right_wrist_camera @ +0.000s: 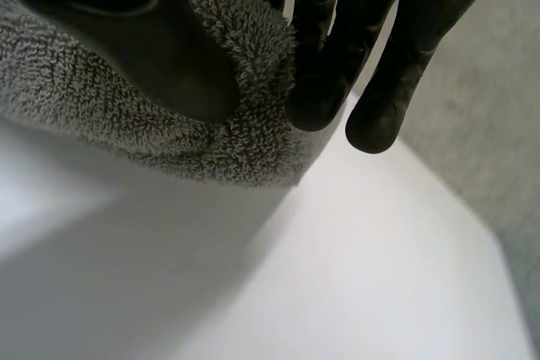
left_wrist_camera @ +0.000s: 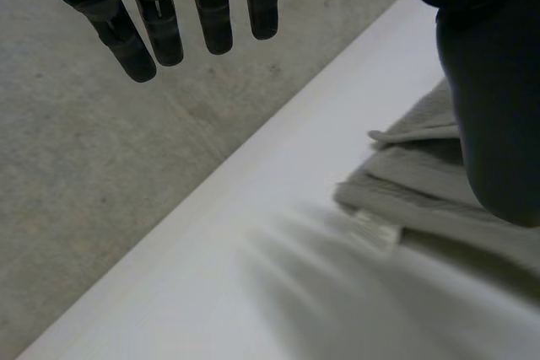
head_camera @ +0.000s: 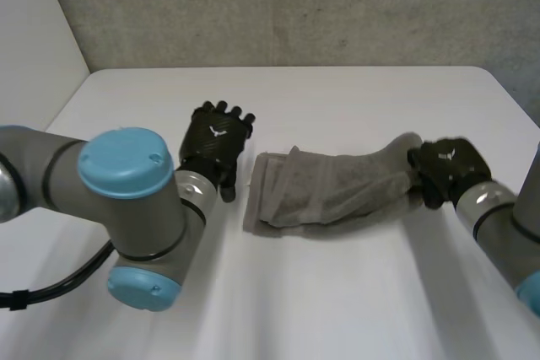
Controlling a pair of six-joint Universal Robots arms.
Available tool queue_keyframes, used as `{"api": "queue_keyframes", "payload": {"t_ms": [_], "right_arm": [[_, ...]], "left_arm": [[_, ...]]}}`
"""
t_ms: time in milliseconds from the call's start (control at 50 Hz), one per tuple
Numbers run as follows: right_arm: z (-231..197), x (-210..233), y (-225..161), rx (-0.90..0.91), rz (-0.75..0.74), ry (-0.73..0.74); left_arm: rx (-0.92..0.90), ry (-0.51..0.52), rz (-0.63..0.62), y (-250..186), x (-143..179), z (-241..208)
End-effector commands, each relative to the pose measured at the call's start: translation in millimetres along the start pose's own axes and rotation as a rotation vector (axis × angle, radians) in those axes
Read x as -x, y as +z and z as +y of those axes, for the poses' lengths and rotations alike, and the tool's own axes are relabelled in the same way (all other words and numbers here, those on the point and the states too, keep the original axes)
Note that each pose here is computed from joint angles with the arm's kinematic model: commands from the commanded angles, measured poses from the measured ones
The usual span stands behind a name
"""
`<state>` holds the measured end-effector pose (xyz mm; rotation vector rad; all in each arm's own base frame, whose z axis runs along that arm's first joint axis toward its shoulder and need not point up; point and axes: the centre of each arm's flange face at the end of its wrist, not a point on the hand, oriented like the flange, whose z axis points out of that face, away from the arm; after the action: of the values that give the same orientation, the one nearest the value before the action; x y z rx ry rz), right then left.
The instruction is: Fold the towel.
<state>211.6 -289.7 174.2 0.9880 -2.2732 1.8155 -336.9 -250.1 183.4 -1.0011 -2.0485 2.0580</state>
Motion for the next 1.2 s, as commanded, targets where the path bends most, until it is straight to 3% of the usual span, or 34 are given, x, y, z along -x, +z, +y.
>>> {"api": "queue_keyframes", "payload": {"t_ms": [20,60,160,320,560,640,740,780,860,960,1200], "right_arm": [[-45,7,4,-0.119,-0.088,-0.180],[-72,33,3,-0.210,-0.198,-0.207],[-89,82,6,-0.308,-0.369,-0.241],[-72,150,3,-0.324,-0.597,-0.272],[-82,128,0,-0.279,-0.456,-0.206],[-97,104,-16,-0.287,-0.414,-0.091],[-91,68,-11,-0.228,-0.335,0.057],[-83,57,-7,-0.186,-0.321,0.166],[-77,53,-4,-0.156,-0.324,0.243],[-64,54,2,-0.109,-0.333,0.304],[-12,87,27,0.043,-0.383,0.306]], "left_arm": [[-0.016,-0.009,-0.054,-8,27,-11],[-0.018,-0.013,-0.088,-10,42,-13],[-0.020,-0.018,-0.130,-12,59,-15],[-0.003,-0.020,-0.147,-14,65,-10],[-0.062,-0.042,-0.153,-10,64,-20],[-0.131,-0.113,-0.148,-7,61,-37],[-0.171,-0.205,-0.114,-5,51,-48],[-0.176,-0.246,-0.060,-1,37,-47],[-0.180,-0.254,0.030,2,12,-45],[-0.145,-0.249,0.112,14,-18,-28],[0.085,-0.221,0.176,19,-47,35]]}}
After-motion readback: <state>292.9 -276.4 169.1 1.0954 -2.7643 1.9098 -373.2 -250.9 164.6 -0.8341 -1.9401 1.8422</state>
